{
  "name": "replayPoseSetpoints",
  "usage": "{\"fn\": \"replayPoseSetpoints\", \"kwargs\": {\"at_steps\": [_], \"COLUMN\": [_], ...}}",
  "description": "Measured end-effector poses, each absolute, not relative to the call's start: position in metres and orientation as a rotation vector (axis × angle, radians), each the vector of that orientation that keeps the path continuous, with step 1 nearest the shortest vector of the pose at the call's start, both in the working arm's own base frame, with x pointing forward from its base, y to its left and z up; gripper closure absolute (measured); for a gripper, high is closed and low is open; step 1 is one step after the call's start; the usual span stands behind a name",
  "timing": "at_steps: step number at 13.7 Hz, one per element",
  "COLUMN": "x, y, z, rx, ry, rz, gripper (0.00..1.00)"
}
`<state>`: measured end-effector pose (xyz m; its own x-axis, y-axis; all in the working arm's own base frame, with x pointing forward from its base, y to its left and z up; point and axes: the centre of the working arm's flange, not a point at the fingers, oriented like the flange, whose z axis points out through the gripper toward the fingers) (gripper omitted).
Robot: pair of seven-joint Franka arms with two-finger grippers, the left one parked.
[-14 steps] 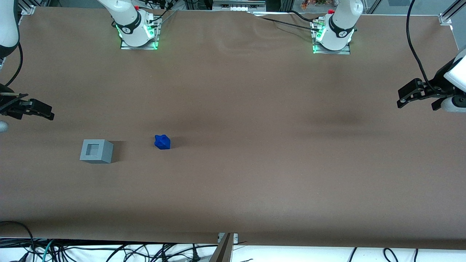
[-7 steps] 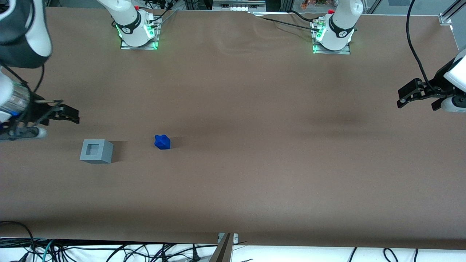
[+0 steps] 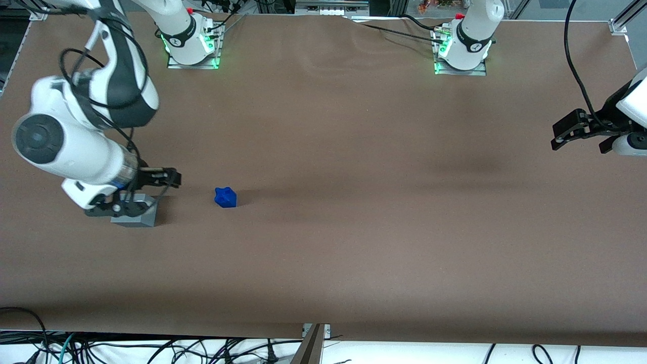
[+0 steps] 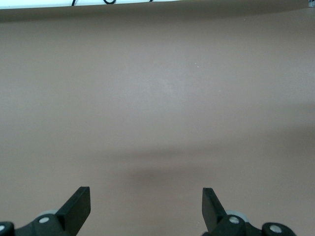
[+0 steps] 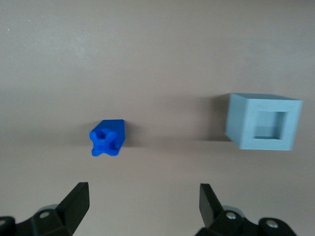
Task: Insert blue part into gray base with right arm
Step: 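Move the open right gripper over the blue block, then close the right gripper on the blue block and lift it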
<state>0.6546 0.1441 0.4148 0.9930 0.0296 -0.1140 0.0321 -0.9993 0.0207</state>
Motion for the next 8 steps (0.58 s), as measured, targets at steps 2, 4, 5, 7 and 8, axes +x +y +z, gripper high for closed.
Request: {"fn": "replayPoseSetpoints", "kwargs": {"at_steps": [2,4,5,7,8], "x": [0.658,0.658,0.657,0.655,0.653], "y": [0.162,0.181,0.192,0.205,0.208], "z": [0.385,0.359,0.348,0.330,0.320], "rx": [3.110,3.102,3.097,3.094,3.095], "ry": [0.016,-0.006,0.000,0.018,0.024], "rz": [-0.195,-0.206,-0.214,-0.214,-0.204], "gripper": [0.01,0.01,0.01,0.01,0.01]}}
